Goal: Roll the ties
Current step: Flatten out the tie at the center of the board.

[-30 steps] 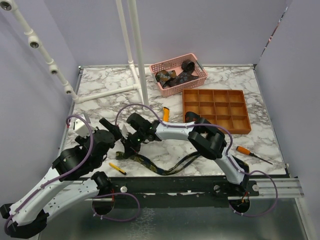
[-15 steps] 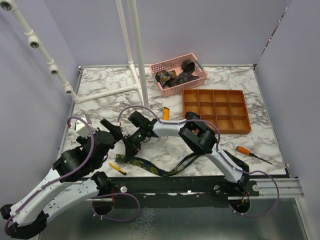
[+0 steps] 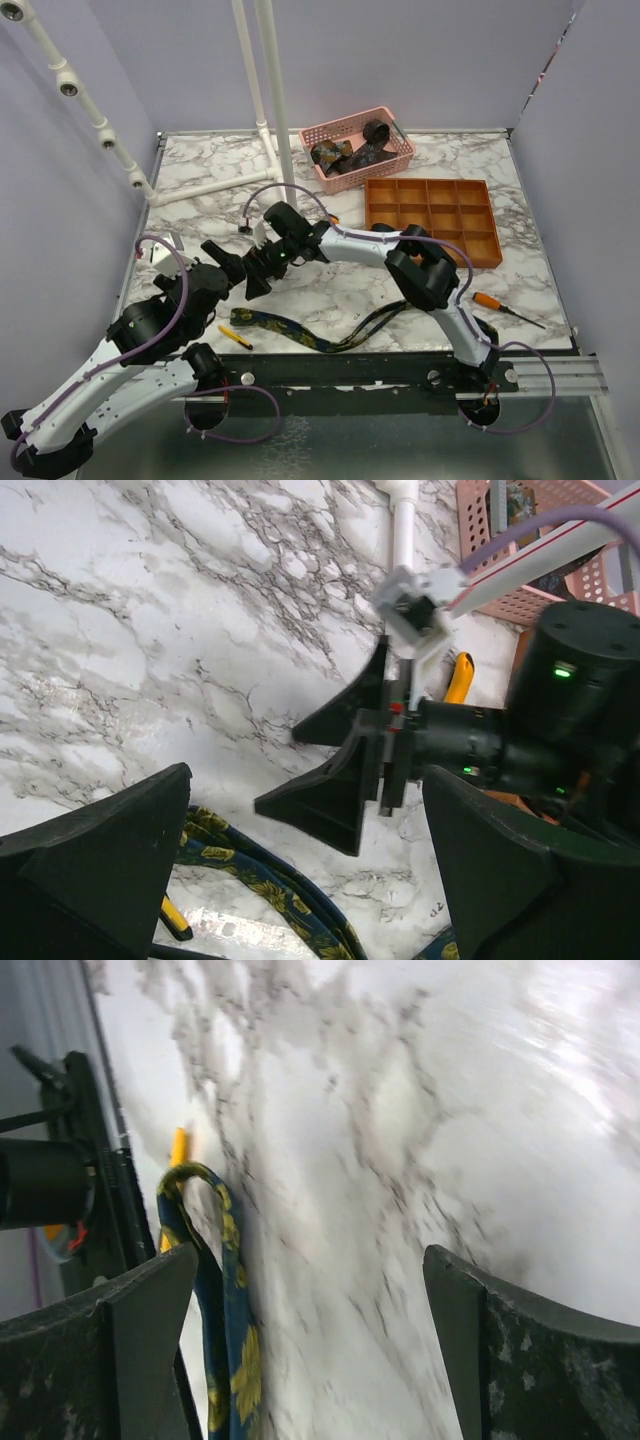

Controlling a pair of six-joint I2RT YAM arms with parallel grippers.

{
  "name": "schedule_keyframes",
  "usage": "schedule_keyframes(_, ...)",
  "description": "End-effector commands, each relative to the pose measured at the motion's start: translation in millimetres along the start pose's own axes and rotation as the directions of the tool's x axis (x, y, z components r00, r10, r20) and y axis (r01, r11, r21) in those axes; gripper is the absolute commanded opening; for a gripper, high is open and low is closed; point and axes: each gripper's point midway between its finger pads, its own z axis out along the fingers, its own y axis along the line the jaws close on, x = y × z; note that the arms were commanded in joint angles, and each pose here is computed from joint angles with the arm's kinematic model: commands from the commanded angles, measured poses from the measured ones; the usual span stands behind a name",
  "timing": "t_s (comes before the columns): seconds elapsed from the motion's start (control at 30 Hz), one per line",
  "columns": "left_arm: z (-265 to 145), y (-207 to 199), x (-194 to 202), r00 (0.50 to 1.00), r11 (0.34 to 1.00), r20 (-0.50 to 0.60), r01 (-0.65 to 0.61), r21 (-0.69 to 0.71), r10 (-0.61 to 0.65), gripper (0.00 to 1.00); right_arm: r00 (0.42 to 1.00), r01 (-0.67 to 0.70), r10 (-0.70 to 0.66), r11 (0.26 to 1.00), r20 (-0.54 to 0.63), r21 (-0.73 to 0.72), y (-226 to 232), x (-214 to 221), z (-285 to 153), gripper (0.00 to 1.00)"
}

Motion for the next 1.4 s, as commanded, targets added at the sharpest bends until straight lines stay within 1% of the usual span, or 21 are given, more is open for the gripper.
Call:
schedule_keyframes(0.0, 5.9, -1.7, 15.7, 0.998, 0.999, -0.049, -0.048, -0.010, 0.048, 0.98, 0.986, -0.014, -0.045, 0.938, 0.161, 0.346, -23.3, -35.6, -63.1, 1.00)
schedule_keyframes(0.07, 9.6, -6.4, 26.7, 0.993, 0.997, -0.088, -0.076, -0.004, 0.075, 0.94, 0.976, -0.055, -0.040, 0.907, 0.215, 0.417, -20.2, -28.8, -91.0, 0.99)
schedule_keyframes(0.13, 15.1, -12.6, 46.3, 0.984, 0.995, -0.149, -0.094, 0.018, 0.095, 0.84, 0.960, -0.099, -0.045, 0.869, 0.276, 0.484, -16.7, -20.5, -123.4, 1.00)
schedule_keyframes(0.2, 20.5, -19.8, 72.3, 0.968, 0.994, -0.227, -0.092, 0.055, 0.102, 0.71, 0.945, -0.137, -0.051, 0.836, 0.324, 0.531, -10.0, -9.0, -154.7, 0.99)
schedule_keyframes(0.27, 23.3, -25.5, 94.2, 0.951, 0.993, -0.292, -0.077, 0.092, 0.101, 0.53, 0.931, -0.186, -0.044, 0.797, 0.363, 0.575, -6.2, 8.2, -182.9, 1.00)
schedule_keyframes(0.37, 22.2, -27.0, 113.8, 0.931, 0.990, -0.351, -0.056, 0.133, 0.100, 0.28, 0.905, -0.279, -0.010, 0.740, 0.425, 0.612, -2.9, 37.6, -217.2, 1.00)
schedule_keyframes(0.4, 20.6, -26.4, 118.5, 0.925, 0.988, -0.367, -0.048, 0.145, 0.098, 0.21, 0.901, -0.302, 0.005, 0.725, 0.433, 0.619, -2.3, 49.3, -224.6, 0.99)
schedule_keyframes(0.5, 12.2, -27.6, 140.1, 0.887, 0.979, -0.449, -0.021, 0.202, 0.111, 0.07, 0.873, -0.396, 0.063, 0.671, 0.484, 0.627, -1.7, 78.2, -244.4, 0.99)
schedule_keyframes(0.57, 5.6, -29.1, 161.4, 0.839, 0.972, -0.529, -0.001, 0.234, 0.128, 0.01, 0.858, -0.455, 0.116, 0.623, 0.500, 0.637, -3.2, 98.5, -254.2, 0.99)
schedule_keyframes(0.63, 1.5, -24.0, 183.8, 0.786, 0.971, -0.598, -0.007, 0.241, 0.154, 0.00, 0.836, -0.518, 0.170, 0.556, 0.521, 0.650, -5.3, 118.8, -264.5, 0.98)
schedule_keyframes(0.7, 0.3, -19.6, 198.7, 0.757, 0.968, -0.628, -0.022, 0.249, 0.178, 0.00, 0.803, -0.584, 0.225, 0.480, 0.551, 0.655, -6.2, 137.1, -275.4, 0.98)
schedule_keyframes(0.77, 1.8, -19.4, 206.6, 0.753, 0.966, -0.631, -0.022, 0.259, 0.186, 0.00, 0.783, -0.620, 0.258, 0.398, 0.567, 0.676, -11.0, 155.4, -284.3, 0.96)
schedule_keyframes(0.87, 2.5, -28.9, 215.8, 0.746, 0.955, -0.641, 0.022, 0.294, 0.180, 0.00, 0.753, -0.652, 0.308, 0.238, 0.581, 0.720, -23.3, 182.2, -300.1, 0.93)
schedule_keyframes(0.9, 2.5, -31.5, 219.3, 0.741, 0.952, -0.646, 0.031, 0.304, 0.182, 0.00, 0.739, -0.662, 0.337, 0.197, 0.584, 0.723, -28.0, 190.4, -303.2, 0.92)
schedule_keyframes(0.93, 2.9, -33.8, 222.2, 0.737, 0.949, -0.650, 0.034, 0.312, 0.187, 0.00, 0.711, -0.682, 0.371, 0.158, 0.597, 0.714, -34.5, 198.1, -306.8, 0.91)
schedule_keyframes(1.03, 1.7, -38.9, 231.5, 0.718, 0.940, -0.658, 0.013, 0.341, 0.229, 0.00, 0.631, -0.738, 0.455, 0.102, 0.629, 0.667, -47.9, 216.2, -310.7, 0.87)
schedule_keyframes(1.1, 2.6, -41.5, 235.1, 0.719, 0.935, -0.648, -0.006, 0.356, 0.251, 0.00, 0.595, -0.768, 0.469, 0.091, 0.653, 0.634, -54.1, 218.3, -314.6, 0.86)
schedule_keyframes(1.17, 9.1, -40.5, 238.4, 0.728, 0.934, -0.632, -0.033, 0.355, 0.265, 0.00, 0.580, -0.779, 0.472, 0.085, 0.664, 0.621, -59.7, 218.3, -316.2, 0.84)
schedule_keyframes(1.23, 19.4, -36.0, 240.4, 0.746, 0.941, -0.610, -0.067, 0.332, 0.268, 0.00, 0.568, -0.781, 0.494, 0.071, 0.659, 0.620, -65.4, 222.1, -313.8, 0.80)
schedule_keyframes(1.37, 38.8, -25.1, 239.0, 0.789, 0.957, -0.560, -0.123, 0.263, 0.255, 0.00, 0.558, -0.764, 0.536, 0.033, 0.634, 0.644, -77.4, 235.8, -305.1, 0.69)
